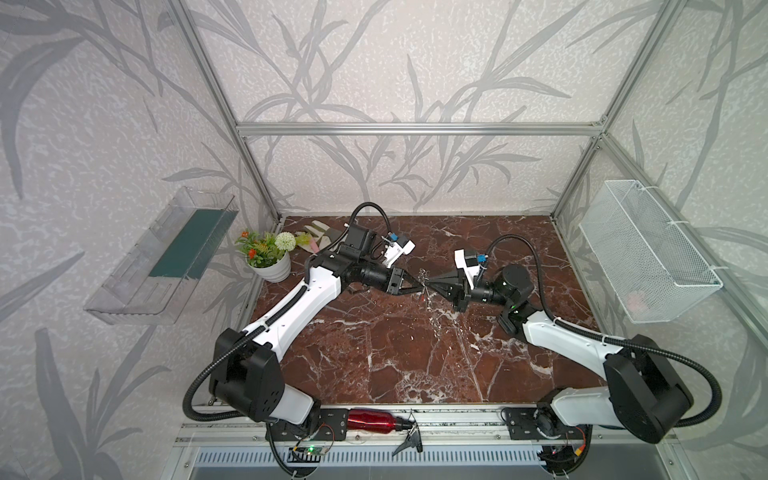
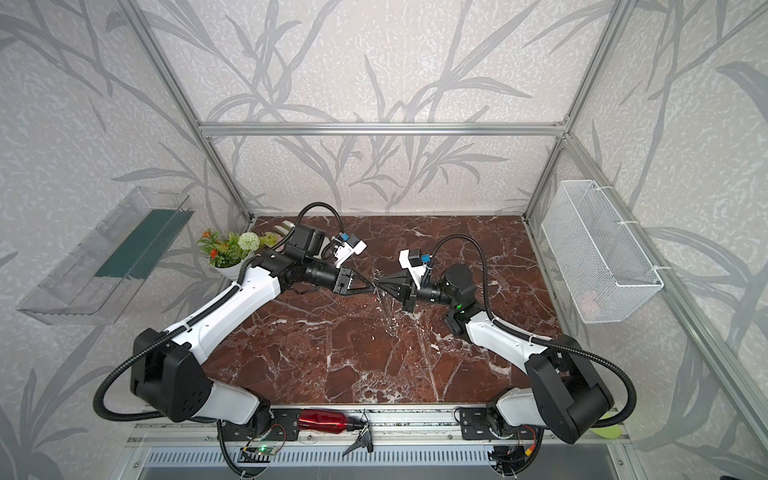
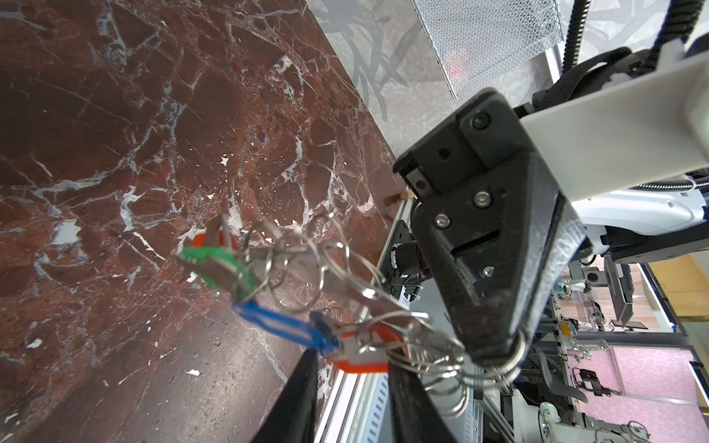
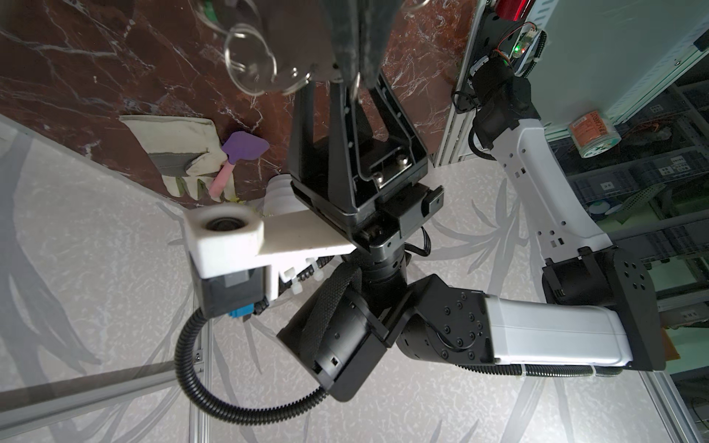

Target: Put the keys on the keyring

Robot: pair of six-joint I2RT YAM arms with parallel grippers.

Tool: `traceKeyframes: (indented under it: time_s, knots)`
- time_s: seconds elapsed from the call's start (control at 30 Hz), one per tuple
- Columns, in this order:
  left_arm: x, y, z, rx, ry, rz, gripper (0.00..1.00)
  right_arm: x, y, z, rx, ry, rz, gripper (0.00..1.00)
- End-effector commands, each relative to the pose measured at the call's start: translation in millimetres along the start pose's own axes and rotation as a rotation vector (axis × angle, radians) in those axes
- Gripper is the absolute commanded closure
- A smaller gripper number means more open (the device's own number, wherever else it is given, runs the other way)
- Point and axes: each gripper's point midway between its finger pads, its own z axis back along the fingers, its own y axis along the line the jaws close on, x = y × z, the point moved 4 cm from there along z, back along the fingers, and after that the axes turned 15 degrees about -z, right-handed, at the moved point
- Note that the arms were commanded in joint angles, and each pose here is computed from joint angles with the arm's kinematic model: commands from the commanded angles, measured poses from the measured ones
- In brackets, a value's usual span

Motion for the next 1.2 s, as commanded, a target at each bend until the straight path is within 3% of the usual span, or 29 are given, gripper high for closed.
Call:
traceKeyframes:
  time_s: [0.0, 0.13, 0.2, 0.27, 0.4, 0.47, 0.53, 0.67, 0.77, 1.17]
  knots:
    - [-11.3, 12.4, 18.8, 0.127, -0.025, 0.022, 0.63, 18.4, 22.8, -2.0, 0.086, -0.047, 0.106, 1.00]
    - [-19.3, 12.7, 42.7, 0.222, -0.067, -0.012, 0.57, 18.0, 21.6, -2.5, 0.086, -0.045, 0.102, 1.00]
    - [-20.1, 11.1, 55.2, 0.315, -0.088, -0.090, 0.55, 18.6, 21.0, -3.0, 0.087, -0.045, 0.099, 1.00]
    - [-16.5, -0.1, 63.5, 0.335, -0.146, -0.207, 0.56, 18.4, 20.8, -3.3, 0.089, -0.045, 0.096, 1.00]
    - [-1.8, -45.4, 70.0, 0.218, -0.411, -0.530, 0.56, 18.0, 20.7, -4.1, 0.095, -0.044, 0.089, 1.00]
    - [-4.0, -65.8, 68.4, 0.155, -0.502, -0.679, 0.44, 17.8, 19.7, -4.1, 0.094, -0.045, 0.086, 1.00]
    - [-9.7, -78.8, 59.5, 0.119, -0.511, -0.788, 0.34, 17.7, 19.8, -4.7, 0.100, -0.045, 0.080, 1.00]
    - [-10.0, -77.1, 40.0, 0.101, -0.428, -0.833, 0.34, 17.3, 20.1, -5.2, 0.109, -0.045, 0.073, 1.00]
    - [2.0, -74.6, 36.7, 0.103, -0.470, -0.828, 0.37, 16.7, 20.0, -5.4, 0.114, -0.041, 0.069, 1.00]
    - [10.1, -68.7, 23.0, 0.052, -0.440, -0.793, 0.62, 18.0, 20.4, -5.0, 0.114, -0.042, 0.070, 1.00]
